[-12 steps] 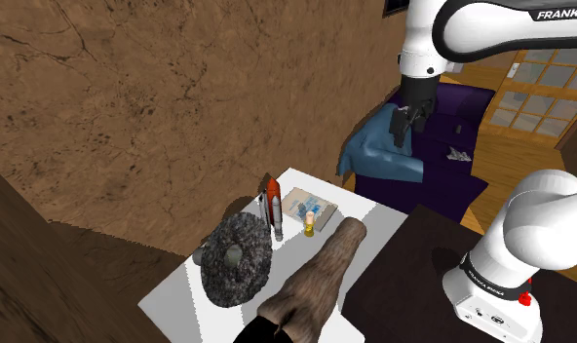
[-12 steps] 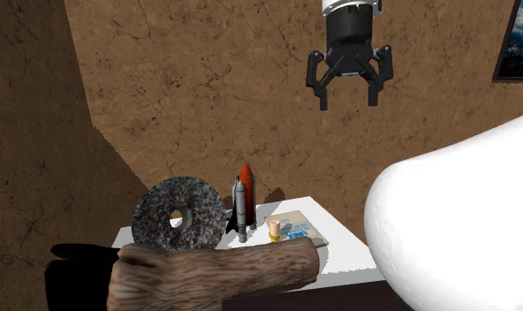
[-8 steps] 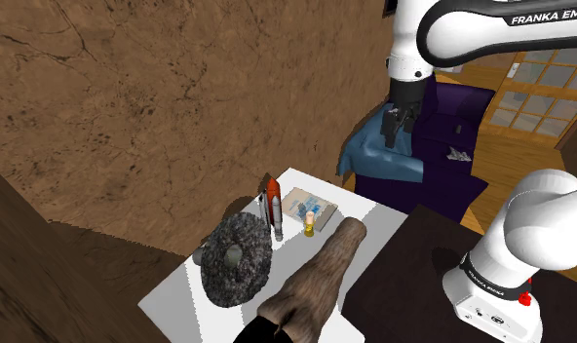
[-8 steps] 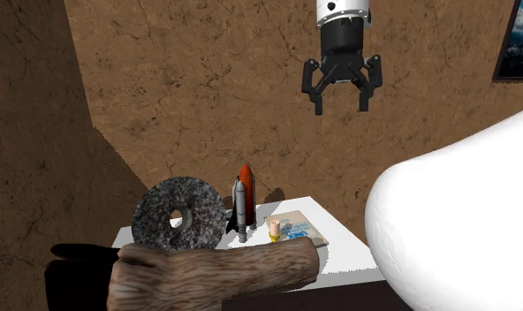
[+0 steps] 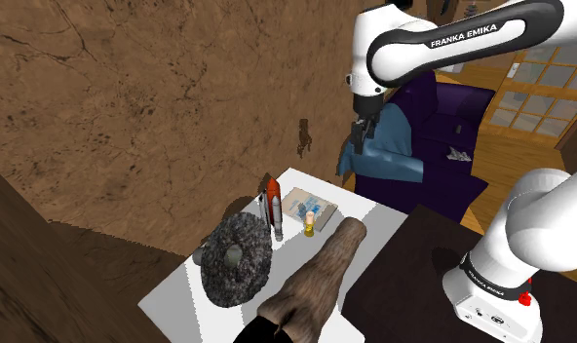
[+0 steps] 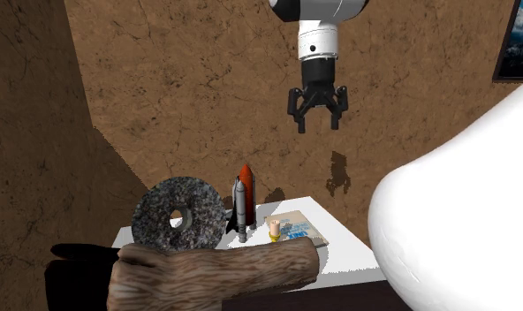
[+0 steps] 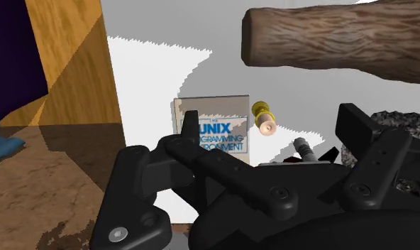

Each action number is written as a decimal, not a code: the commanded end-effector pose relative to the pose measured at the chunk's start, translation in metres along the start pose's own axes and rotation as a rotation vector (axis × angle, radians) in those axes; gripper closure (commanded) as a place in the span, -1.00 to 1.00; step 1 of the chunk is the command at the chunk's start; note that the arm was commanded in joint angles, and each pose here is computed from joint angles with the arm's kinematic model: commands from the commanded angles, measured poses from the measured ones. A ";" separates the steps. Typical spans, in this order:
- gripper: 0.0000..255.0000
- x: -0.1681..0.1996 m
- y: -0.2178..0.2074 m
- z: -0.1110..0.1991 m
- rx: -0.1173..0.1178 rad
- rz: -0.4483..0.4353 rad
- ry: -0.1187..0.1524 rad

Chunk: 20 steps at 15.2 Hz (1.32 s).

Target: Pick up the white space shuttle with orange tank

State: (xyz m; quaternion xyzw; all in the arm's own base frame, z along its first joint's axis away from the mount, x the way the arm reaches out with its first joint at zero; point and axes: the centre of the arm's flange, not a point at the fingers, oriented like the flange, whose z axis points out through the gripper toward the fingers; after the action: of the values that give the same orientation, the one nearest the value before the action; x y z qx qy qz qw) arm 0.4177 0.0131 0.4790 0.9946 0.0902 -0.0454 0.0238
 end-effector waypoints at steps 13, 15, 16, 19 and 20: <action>-1.00 0.164 -0.038 0.078 0.017 -0.400 0.011; -1.00 0.185 -0.048 0.089 0.020 -0.457 0.013; -1.00 0.195 -0.054 0.094 0.021 -0.485 0.014; -1.00 0.225 -0.074 0.110 0.025 -0.571 0.016; -1.00 0.235 -0.081 0.115 0.026 -0.599 0.017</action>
State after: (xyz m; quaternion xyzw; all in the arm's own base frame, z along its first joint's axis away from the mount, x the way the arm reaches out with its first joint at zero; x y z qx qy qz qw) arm 0.6153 0.1204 0.3477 0.9299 0.3652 -0.0438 -0.0025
